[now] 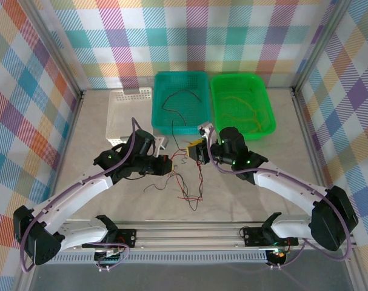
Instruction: Untangle the cables
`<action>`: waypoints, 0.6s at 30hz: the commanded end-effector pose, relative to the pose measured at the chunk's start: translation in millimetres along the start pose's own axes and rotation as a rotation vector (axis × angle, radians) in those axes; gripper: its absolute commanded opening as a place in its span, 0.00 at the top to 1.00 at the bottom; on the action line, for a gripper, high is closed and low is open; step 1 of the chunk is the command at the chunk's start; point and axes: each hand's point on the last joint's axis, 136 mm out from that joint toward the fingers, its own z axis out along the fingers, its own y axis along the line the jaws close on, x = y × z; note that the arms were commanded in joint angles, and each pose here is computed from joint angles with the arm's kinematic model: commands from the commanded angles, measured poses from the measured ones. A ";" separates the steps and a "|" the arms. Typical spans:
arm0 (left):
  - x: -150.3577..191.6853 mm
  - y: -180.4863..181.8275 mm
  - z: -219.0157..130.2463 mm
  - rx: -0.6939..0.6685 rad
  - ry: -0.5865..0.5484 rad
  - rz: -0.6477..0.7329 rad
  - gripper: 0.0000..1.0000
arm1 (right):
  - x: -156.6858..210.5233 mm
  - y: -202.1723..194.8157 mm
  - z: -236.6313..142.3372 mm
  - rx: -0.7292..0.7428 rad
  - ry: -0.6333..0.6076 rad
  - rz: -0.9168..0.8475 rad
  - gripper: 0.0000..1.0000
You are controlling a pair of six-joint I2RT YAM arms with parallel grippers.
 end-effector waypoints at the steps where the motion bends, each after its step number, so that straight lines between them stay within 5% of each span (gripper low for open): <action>1: -1.2 -8.9 -6.3 0.022 -0.009 0.014 1.00 | -37.1 7.1 -11.3 0.030 -0.099 -0.050 1.00; 10: 22.7 12.1 -14.6 -0.055 0.035 0.031 1.00 | -78.1 -56.9 -77.5 0.482 -0.187 -0.062 1.00; 18: 38.4 30.2 -39.9 -0.160 0.061 0.076 1.00 | -86.6 -137.6 -170.3 0.817 -0.292 0.207 1.00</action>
